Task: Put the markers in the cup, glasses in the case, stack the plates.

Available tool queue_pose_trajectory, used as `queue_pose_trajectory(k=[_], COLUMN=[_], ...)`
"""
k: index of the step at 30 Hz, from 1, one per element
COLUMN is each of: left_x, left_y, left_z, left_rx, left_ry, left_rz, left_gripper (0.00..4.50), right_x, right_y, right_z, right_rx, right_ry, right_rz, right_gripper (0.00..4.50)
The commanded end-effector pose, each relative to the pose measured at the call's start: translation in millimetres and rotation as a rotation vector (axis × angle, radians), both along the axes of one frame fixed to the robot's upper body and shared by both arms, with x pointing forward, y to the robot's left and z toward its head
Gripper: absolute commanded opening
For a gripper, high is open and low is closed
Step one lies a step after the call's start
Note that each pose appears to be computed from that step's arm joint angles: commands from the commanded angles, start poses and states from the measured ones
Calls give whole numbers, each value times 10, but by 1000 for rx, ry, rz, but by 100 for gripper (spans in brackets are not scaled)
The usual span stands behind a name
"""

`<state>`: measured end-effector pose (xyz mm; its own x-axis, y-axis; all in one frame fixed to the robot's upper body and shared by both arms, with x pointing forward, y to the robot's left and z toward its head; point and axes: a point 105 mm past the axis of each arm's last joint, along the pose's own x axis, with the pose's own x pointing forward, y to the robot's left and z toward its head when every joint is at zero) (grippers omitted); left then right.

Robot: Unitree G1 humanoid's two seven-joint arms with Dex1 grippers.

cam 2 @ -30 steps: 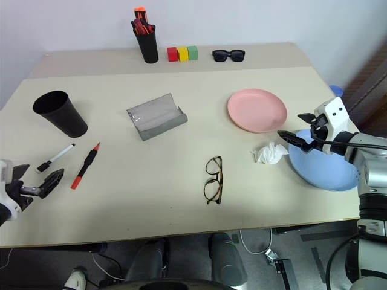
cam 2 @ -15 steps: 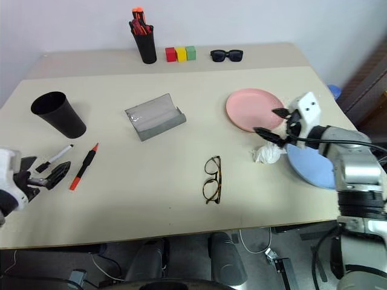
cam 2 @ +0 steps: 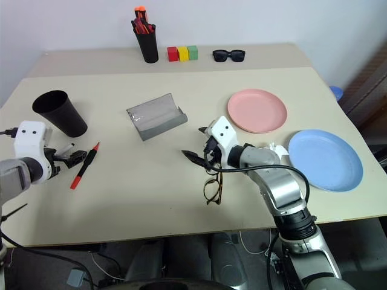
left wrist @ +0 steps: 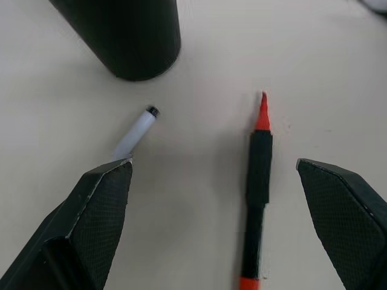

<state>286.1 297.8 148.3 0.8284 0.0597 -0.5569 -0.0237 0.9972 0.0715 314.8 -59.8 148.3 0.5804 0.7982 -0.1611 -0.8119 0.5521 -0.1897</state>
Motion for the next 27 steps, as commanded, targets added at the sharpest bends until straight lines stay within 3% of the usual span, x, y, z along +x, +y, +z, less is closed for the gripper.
queue_pose_trajectory(k=[1, 10, 13, 17, 18, 21, 24, 27], left_x=[31, 173, 204, 236, 243, 273, 394, 520], left_y=[-27, -114, -88, -103, -111, -134, -191, -227], left_z=[-35, -237, -260, -251, -244, -182, 98, 765], left_rx=[-17, -22, -10, -10, -8, 6, 41, 160], left_ry=[58, 222, 232, 217, 210, 156, -55, -505], left_rz=[2, -13, 9, 10, 4, -16, -64, -86], left_gripper=[445, 445, 370, 184, 121, 4, 4, 4], right_x=[-91, -162, -158, -151, -149, -160, -160, -81], right_y=[167, 259, 256, 250, 250, 265, 296, 370], right_z=[116, 138, 141, 150, 149, 149, 172, 263], right_rx=[23, 22, 19, 15, 15, 14, 17, 56], right_ry=[-53, -75, -78, -86, -85, -88, -98, -120], right_rz=[56, 100, 100, 102, 102, 113, 123, 111], right_gripper=[450, 450, 450, 450, 450, 450, 450, 450])
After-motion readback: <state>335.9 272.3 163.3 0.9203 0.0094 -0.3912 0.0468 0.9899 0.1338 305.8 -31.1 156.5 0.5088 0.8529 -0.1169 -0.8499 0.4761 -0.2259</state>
